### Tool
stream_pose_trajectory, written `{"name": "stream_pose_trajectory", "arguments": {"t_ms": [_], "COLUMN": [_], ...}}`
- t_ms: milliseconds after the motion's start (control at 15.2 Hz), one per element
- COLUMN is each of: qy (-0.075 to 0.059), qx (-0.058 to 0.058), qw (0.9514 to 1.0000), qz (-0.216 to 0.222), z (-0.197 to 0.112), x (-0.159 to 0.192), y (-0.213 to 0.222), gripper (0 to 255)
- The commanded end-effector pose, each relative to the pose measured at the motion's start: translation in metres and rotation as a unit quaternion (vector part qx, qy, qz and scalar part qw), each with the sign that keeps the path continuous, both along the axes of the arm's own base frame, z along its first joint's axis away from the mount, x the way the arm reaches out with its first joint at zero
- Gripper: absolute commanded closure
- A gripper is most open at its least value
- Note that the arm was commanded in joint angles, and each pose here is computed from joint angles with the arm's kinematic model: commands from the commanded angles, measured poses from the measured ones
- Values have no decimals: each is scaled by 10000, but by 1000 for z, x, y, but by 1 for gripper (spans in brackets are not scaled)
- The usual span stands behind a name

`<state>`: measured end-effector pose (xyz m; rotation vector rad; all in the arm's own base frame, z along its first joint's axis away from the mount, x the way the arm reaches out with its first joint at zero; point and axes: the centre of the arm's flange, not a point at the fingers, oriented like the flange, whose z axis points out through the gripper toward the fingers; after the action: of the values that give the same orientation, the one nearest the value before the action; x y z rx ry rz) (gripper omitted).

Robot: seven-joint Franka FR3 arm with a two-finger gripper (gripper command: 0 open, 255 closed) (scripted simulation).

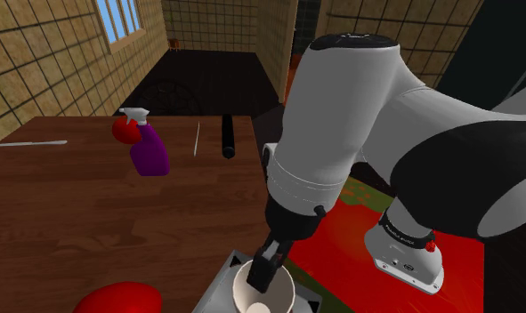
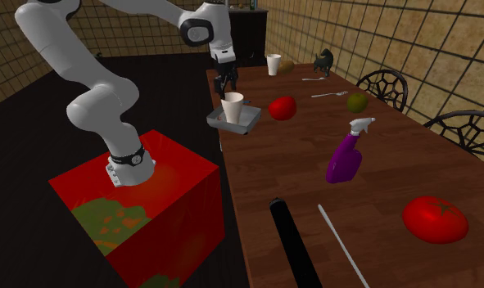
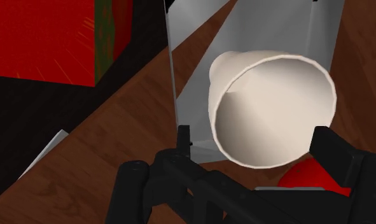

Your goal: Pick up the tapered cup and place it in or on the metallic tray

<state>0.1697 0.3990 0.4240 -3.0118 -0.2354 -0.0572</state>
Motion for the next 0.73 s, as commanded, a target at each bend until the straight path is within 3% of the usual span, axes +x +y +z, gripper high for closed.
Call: {"name": "stream_pose_trajectory", "arguments": {"t_ms": [0,132,660], "qy": [2,2,2], "qx": [-2,-2,-2], "qw": [10000,10000,10000], "qz": [0,0,0], "z": [20,44,44], "x": [-1,-2,-2], "y": [-3,-5,-5], "gripper": [0,0,0]}}
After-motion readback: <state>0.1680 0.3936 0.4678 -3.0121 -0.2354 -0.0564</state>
